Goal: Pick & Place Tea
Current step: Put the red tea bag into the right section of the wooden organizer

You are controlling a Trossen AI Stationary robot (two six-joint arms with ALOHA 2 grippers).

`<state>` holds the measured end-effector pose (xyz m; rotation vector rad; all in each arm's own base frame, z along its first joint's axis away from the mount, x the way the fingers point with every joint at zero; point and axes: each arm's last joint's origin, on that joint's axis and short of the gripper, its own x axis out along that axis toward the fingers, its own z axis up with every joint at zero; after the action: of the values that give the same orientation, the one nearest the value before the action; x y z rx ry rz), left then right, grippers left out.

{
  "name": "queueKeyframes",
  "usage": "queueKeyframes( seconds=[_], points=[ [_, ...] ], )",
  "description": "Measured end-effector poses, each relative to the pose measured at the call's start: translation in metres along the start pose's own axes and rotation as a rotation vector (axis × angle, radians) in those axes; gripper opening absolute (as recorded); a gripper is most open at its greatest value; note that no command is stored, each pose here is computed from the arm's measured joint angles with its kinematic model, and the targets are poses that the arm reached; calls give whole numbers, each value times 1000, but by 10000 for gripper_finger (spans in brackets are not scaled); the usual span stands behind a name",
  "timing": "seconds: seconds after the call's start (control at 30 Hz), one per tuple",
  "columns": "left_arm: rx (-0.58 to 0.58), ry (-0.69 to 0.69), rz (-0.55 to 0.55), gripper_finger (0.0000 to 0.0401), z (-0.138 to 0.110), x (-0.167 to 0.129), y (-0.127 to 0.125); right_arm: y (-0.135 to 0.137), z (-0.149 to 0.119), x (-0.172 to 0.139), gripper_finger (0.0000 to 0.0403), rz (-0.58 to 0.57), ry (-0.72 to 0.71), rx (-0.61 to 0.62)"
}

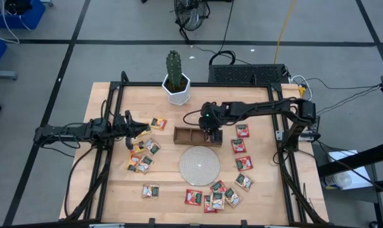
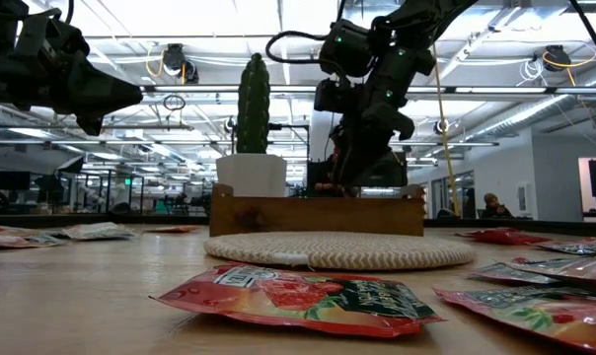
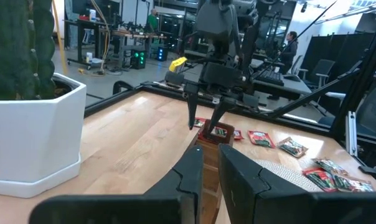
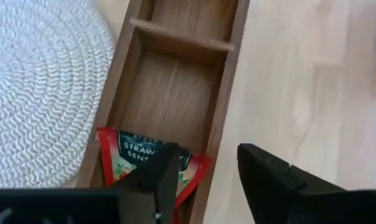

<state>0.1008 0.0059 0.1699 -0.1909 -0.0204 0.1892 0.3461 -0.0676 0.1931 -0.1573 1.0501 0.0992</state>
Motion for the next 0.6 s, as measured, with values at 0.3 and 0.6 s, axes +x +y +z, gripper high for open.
queueKeyframes(
  seconds=[0.3,0.6],
  points=[
    [0,0,0,51,0,0,0,0,-2,7,149,8,22,2],
    [0,0,0,51,0,0,0,1,-5,7,139,22,48,4]
  ],
)
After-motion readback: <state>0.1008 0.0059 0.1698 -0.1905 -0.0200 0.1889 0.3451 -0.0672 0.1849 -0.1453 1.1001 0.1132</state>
